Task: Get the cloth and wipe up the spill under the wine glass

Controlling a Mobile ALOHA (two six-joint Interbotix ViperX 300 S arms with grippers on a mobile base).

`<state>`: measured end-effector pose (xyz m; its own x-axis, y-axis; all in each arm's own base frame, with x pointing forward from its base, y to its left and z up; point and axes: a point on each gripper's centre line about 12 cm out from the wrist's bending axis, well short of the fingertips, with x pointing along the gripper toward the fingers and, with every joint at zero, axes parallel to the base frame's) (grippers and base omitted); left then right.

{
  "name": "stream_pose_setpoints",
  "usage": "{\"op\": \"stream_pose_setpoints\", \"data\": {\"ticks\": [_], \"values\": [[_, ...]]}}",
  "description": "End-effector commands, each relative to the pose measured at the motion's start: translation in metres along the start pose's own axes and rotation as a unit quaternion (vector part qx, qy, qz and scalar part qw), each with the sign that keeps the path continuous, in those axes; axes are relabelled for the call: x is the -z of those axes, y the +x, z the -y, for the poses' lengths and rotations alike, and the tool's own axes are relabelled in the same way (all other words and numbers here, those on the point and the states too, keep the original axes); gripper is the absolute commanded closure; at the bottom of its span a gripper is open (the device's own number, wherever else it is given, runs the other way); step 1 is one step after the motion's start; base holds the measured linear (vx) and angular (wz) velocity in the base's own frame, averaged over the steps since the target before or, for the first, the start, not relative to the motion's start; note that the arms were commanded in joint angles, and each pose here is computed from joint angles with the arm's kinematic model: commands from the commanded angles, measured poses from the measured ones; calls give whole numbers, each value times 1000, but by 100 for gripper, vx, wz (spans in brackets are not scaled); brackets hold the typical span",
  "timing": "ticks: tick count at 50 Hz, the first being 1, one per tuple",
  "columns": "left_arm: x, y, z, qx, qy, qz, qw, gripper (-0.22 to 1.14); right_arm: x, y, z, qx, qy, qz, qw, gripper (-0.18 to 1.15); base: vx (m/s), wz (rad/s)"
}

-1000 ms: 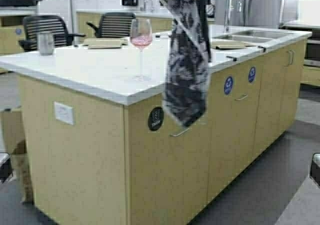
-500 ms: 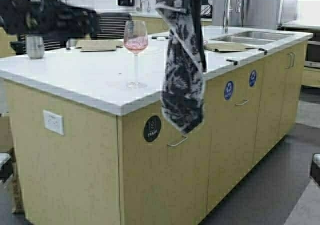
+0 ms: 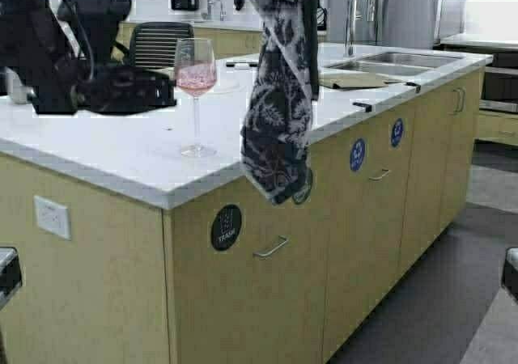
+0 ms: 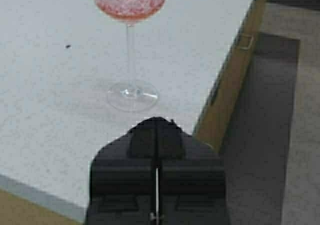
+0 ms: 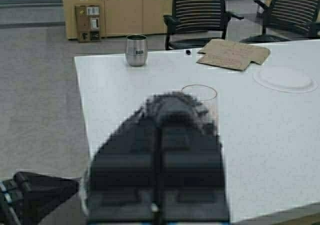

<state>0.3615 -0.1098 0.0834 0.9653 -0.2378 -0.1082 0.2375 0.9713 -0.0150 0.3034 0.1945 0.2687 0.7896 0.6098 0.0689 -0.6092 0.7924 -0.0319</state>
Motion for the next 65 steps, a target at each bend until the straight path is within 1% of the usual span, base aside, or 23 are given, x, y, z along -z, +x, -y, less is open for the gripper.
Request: {"op": "stream_pose_setpoints", "data": {"ticks": [1, 9, 15, 20, 29, 39, 43, 56, 65], "values": [[6, 15, 4, 6, 2, 19, 1000, 88, 0, -5, -1, -1, 2, 6, 1000, 92, 19, -3], [32, 19, 5, 6, 6, 10, 1000, 86, 9, -10, -2, -3, 4, 7, 1000, 92, 18, -1], [45, 24, 7, 17, 11, 21, 1000, 76, 13, -12, -3, -4, 6, 4, 1000, 92, 16, 5], [54, 33, 13, 39, 17, 37, 998, 63, 17, -13, -3, -2, 8, -1, 1000, 92, 15, 8], [68, 48, 29, 89, 25, 45, 995, 36, 20, -13, -3, -2, 9, -5, 1000, 92, 13, 9], [70, 67, 32, 92, 26, 63, 993, 2, 25, -12, -6, -4, 13, -12, 1000, 92, 13, 7], [70, 69, 36, 97, 27, 66, 993, -7, 25, -12, -9, -9, 13, -12, 1000, 92, 13, 4], [75, 75, 37, 93, 24, 69, 993, -8, 24, -12, -24, -29, 15, -11, 999, 92, 12, 2], [80, 86, 41, 97, 24, 78, 992, -8, 24, -12, -24, -30, 14, -11, 999, 92, 9, 2]]}}
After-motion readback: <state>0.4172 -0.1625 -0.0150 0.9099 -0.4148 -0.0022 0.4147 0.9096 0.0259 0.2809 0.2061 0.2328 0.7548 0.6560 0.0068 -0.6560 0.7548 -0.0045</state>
